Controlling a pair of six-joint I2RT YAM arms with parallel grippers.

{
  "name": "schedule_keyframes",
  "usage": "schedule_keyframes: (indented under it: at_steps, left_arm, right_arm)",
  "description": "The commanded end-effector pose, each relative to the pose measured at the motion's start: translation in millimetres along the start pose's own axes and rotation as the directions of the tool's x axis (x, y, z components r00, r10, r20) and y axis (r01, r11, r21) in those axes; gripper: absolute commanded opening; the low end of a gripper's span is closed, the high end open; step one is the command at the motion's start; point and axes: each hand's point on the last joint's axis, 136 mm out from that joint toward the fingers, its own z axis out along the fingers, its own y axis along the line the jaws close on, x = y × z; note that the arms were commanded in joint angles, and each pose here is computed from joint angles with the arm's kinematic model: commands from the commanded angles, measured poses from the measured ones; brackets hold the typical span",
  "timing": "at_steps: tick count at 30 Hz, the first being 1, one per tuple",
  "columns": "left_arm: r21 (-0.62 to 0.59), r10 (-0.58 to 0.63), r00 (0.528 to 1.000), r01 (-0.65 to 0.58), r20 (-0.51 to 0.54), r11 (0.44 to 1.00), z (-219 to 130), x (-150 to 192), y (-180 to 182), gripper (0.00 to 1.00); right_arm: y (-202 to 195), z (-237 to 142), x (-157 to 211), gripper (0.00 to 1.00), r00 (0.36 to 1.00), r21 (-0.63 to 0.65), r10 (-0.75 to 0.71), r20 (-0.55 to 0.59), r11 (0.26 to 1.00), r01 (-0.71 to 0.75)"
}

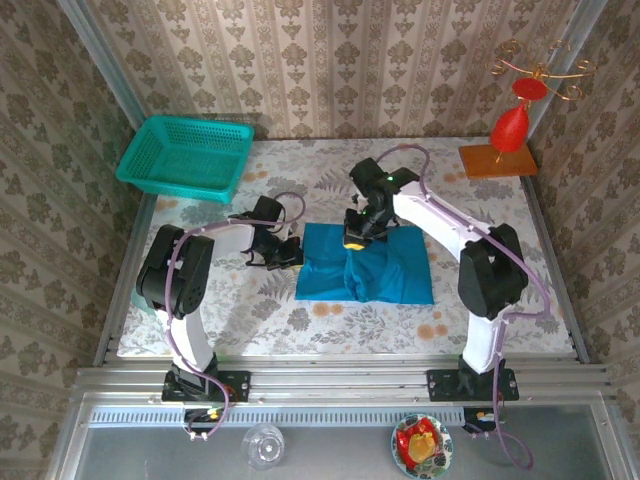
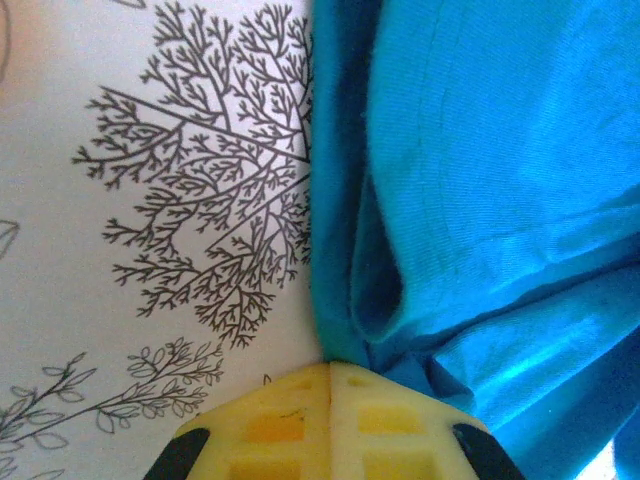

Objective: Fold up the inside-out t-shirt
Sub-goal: Fold the T-shirt at the center of the table.

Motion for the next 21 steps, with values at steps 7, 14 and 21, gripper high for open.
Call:
schedule_keyframes:
  at_steps: [7,14,21]
  left_arm:
    - [0.009,-0.028,0.999,0.028,-0.042,1.000,12.5,15.4,8.0,0.00]
    - [0.004,-0.030,0.999,0.030,-0.033,1.000,10.1,17.8,9.3,0.00]
    - [-0.054,-0.004,1.000,0.005,0.031,0.999,-17.9,17.4,7.1,0.00]
  right_arm:
    - [51.4,24.2,-11.0,0.00,1.000,-0.088,-0.006,-0.019,0.996,0.004]
    - [62.1,50.4,-22.7,0.00,1.000,-0.102,0.007,-0.030,0.995,-0.010]
    - [74.1,70.9,-43.1,0.24,1.000,-0.138,0.004,-0.012,0.990,-0.005]
